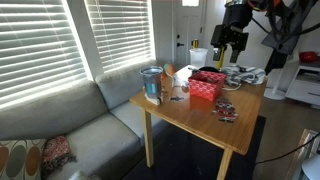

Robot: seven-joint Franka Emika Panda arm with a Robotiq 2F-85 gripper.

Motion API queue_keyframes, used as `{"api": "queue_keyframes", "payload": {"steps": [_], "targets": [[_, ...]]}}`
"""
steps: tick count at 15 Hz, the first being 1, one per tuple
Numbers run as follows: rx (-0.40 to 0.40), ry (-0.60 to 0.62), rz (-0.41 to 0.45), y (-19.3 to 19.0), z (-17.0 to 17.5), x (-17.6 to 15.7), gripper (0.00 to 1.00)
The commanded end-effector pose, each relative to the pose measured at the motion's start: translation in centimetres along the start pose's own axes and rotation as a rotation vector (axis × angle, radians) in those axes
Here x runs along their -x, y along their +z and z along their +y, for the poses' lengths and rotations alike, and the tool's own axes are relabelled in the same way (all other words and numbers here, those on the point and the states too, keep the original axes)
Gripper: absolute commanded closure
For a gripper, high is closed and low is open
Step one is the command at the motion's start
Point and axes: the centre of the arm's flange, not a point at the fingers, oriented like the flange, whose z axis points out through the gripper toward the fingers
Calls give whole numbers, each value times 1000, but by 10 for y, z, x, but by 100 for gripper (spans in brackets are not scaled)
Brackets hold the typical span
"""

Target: Pick up the silver spoon on the right and put it in the red basket

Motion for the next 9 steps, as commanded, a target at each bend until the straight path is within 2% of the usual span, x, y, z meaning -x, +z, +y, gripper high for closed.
{"api": "queue_keyframes", "payload": {"steps": [1,8,9], "targets": [[0,0,0,0,0,0,0],[0,0,1,0,0,0,0],[14,26,34,-6,6,-5,0]]}}
